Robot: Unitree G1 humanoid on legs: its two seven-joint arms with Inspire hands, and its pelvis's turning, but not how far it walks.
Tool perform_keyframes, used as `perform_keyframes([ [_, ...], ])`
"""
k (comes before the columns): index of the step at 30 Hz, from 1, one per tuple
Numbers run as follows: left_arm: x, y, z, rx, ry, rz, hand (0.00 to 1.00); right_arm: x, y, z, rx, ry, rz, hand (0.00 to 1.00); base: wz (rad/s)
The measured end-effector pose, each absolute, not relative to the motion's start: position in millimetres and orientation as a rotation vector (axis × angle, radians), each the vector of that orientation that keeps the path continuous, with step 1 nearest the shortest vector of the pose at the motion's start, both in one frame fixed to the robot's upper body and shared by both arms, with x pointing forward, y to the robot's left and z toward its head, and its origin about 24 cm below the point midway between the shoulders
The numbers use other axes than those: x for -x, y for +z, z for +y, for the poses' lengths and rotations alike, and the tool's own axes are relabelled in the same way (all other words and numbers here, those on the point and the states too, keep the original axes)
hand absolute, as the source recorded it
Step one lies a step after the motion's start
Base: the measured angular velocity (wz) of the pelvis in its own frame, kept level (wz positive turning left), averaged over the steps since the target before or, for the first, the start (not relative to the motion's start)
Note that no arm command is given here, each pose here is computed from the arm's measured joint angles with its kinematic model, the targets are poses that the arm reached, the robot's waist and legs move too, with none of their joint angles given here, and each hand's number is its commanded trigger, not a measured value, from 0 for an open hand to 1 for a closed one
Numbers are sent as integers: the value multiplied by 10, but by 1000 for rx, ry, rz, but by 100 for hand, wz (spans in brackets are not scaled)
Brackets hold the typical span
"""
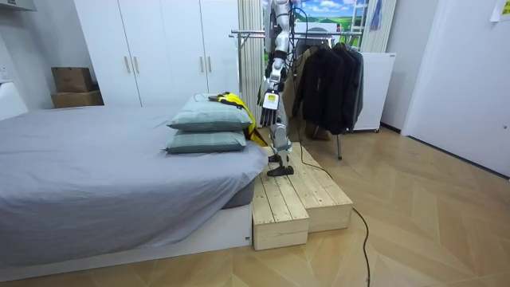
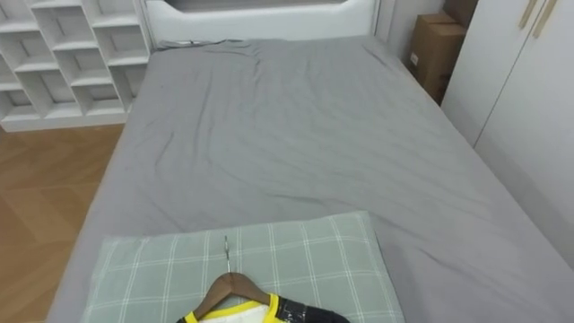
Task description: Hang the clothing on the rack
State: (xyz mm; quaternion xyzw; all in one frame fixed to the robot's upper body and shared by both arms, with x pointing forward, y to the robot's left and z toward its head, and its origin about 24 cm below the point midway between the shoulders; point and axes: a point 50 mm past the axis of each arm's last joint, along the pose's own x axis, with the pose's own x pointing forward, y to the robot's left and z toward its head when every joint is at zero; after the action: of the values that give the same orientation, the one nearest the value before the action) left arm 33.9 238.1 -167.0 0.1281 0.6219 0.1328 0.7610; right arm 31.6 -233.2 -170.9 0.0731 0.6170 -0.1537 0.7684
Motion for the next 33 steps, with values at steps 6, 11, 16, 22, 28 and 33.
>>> perform_keyframes([
  [6, -391, -1627, 2454, -362, 387, 1306, 0, -331, -1709, -2328, -152, -332, 1339, 0, 0],
  [11, -557, -1514, 2592, -510, 490, 1182, 0, -339, -1708, -2332, -141, -340, 1337, 0, 1],
  [16, -646, -1423, 2647, -620, 556, 1063, 0, -336, -1705, -2345, -108, -345, 1334, 0, 1],
  [22, -772, -1332, 2673, -669, 645, 954, 0, -391, -1695, -2363, -64, -306, 1327, 0, 4],
  [28, -935, -1224, 2666, -727, 704, 826, 0, -417, -1687, -2391, -33, -298, 1327, 0, 2],
  [33, -1094, -1142, 2573, -825, 647, 700, 0, -433, -1684, -2395, -30, -296, 1323, 0, 0],
])
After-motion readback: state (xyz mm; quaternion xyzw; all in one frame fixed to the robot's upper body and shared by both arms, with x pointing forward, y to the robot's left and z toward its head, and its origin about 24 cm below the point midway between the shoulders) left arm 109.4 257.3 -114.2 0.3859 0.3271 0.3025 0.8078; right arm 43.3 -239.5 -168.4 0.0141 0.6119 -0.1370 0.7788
